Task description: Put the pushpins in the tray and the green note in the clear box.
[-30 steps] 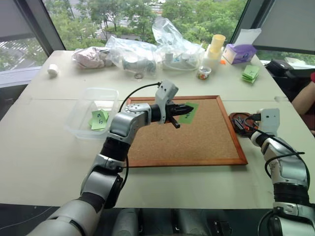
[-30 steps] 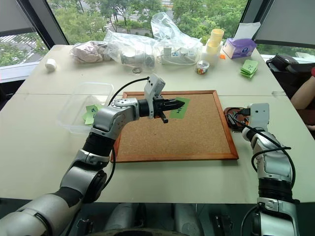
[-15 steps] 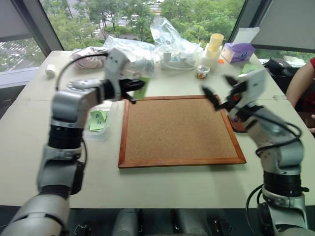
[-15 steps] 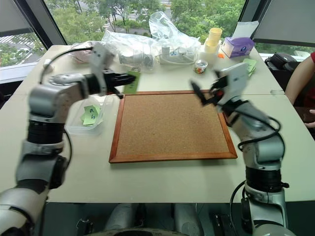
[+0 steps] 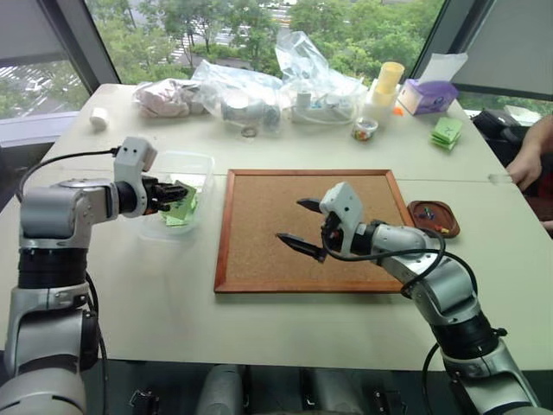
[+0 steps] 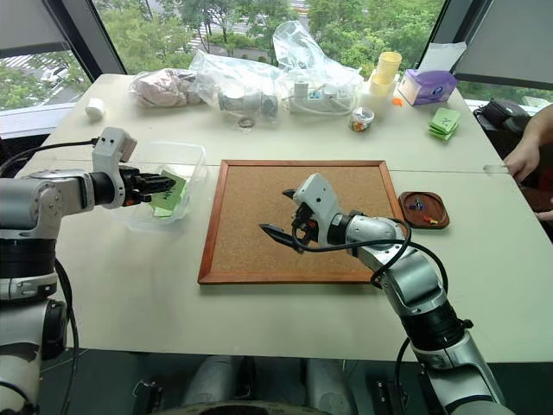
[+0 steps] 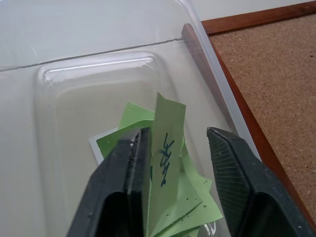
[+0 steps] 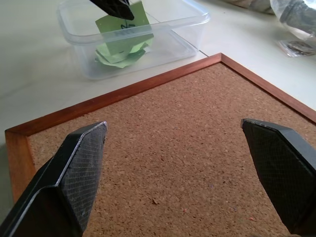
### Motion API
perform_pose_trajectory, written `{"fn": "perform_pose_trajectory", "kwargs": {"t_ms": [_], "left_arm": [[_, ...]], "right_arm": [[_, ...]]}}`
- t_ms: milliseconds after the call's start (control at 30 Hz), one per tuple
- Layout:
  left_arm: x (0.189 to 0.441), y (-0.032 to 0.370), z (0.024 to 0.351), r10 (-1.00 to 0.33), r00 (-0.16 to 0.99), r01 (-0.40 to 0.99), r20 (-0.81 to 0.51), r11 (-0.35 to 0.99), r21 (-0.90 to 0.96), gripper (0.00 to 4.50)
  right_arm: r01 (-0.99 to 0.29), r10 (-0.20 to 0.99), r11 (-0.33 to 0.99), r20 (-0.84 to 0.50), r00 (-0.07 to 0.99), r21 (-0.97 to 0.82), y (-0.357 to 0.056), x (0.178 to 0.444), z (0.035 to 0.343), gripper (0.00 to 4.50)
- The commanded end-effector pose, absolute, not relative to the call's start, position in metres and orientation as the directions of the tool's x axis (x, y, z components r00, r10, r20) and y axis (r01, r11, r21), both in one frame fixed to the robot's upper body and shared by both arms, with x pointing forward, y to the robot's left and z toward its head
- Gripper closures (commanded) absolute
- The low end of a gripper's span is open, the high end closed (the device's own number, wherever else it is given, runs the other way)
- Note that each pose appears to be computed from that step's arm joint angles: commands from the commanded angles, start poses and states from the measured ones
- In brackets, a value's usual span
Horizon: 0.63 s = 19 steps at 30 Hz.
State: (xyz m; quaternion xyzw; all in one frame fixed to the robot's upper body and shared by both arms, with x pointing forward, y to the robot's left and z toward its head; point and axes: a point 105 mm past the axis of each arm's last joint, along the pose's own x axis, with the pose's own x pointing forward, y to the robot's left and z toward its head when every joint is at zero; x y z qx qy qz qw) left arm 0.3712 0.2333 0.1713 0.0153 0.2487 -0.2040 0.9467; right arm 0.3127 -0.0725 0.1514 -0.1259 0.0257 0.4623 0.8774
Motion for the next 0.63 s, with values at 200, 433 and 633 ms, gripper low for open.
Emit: {"fn": "perform_pose_trajectory", "kwargs": {"t_ms": [200,433,633], "left_arm": [[0.384,0.251,0.208,-0.285,0.866,0.409,-0.41,0.876,0.256,0.04],[0.361,0.19,0.251,-0.604,0.739,0.668,-0.299,0.717,0.201,0.04],[0.33,0.14,0.233,-0.803,0.52,0.853,-0.291,0.503,0.135,0.04]], "right_arm": [[-0.763,0.761,0.607,-0.117,0.639,-0.222,-0.094,0.316,0.164,0.0],[-0.659,0.659,0.739,-0.051,0.75,-0.143,-0.141,0.318,0.189,0.0],[-0.541,0.535,0.837,-0.089,0.84,-0.08,-0.196,0.307,0.195,0.0]]}}
